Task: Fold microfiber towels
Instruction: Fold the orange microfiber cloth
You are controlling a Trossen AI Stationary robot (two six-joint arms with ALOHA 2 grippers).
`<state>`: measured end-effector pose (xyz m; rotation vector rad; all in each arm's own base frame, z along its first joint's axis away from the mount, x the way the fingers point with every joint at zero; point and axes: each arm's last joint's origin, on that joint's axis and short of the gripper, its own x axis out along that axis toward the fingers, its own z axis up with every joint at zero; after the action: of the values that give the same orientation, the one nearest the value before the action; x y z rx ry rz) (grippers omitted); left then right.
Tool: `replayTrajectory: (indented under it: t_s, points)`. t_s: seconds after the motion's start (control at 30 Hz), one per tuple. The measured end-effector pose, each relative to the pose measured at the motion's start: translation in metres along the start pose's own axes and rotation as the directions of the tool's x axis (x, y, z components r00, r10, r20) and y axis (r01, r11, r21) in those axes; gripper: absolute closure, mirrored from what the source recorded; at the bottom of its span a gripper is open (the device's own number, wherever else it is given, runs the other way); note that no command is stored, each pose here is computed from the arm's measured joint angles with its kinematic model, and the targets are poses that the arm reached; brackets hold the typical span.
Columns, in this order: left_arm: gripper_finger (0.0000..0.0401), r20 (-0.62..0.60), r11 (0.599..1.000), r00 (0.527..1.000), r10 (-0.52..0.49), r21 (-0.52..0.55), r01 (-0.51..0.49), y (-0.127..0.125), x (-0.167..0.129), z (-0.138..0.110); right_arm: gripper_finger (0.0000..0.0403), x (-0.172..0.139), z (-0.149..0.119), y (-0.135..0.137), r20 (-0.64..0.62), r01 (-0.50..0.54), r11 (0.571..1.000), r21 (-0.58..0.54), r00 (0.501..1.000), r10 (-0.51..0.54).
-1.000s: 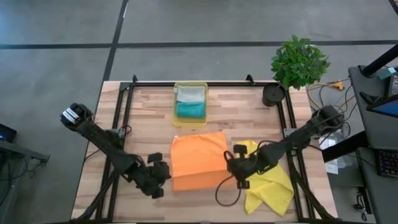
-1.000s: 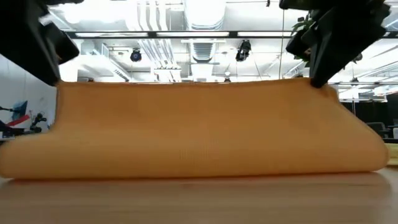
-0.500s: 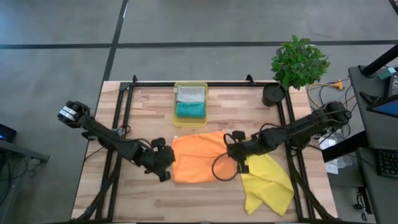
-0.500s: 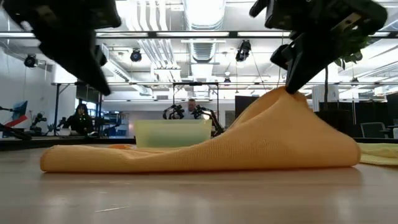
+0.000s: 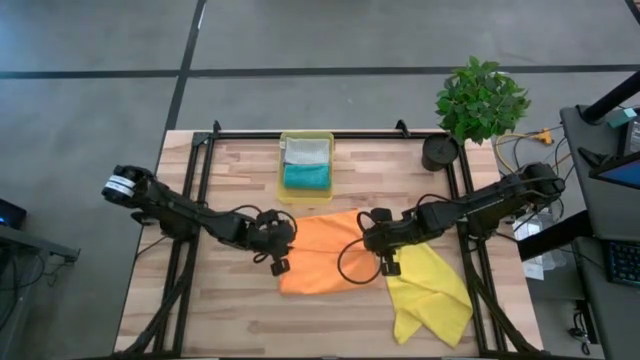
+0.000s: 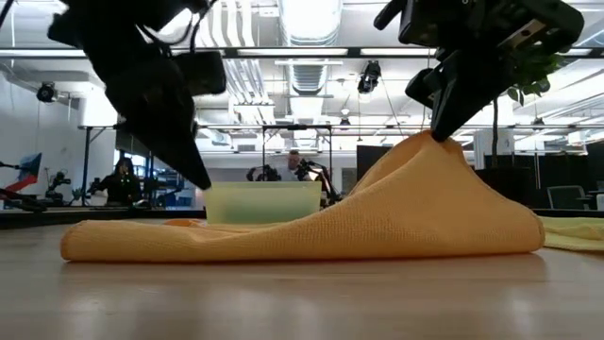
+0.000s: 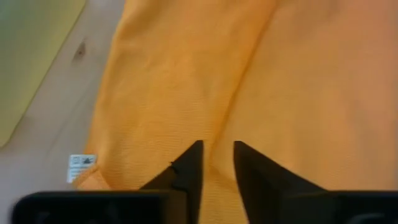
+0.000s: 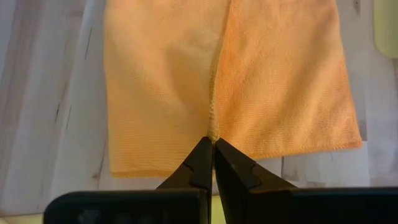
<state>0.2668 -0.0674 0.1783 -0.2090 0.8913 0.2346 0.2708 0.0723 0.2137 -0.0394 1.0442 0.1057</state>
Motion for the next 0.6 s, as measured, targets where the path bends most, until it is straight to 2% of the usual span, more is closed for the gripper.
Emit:
replayTrajectory:
  t_s: [0.2,0.33,0.43,0.6]
  points:
    - [0.0233,-0.100,1.000,0.995,-0.023,-0.005,0.023,0.000,0.019,-0.007,0.0394,0.000,0.000,0.000,0.000,0.002,1.000,0.000,1.000,-0.002]
    - [0.0208,-0.177,0.998,0.983,-0.053,-0.026,0.049,-0.002,0.033,-0.014,0.0394,0.000,0.000,0.000,0.000,0.003,1.000,0.005,1.000,-0.003]
    - [0.0215,-0.183,0.996,0.982,-0.039,-0.091,0.022,-0.002,0.038,-0.016,0.0394,0.000,0.000,0.000,0.001,0.003,1.000,0.008,1.000,-0.003]
    - [0.0274,-0.161,0.993,0.987,-0.014,-0.118,-0.005,-0.002,0.036,-0.015,0.0394,0.000,0.000,0.000,-0.001,0.003,1.000,0.029,1.000,-0.003]
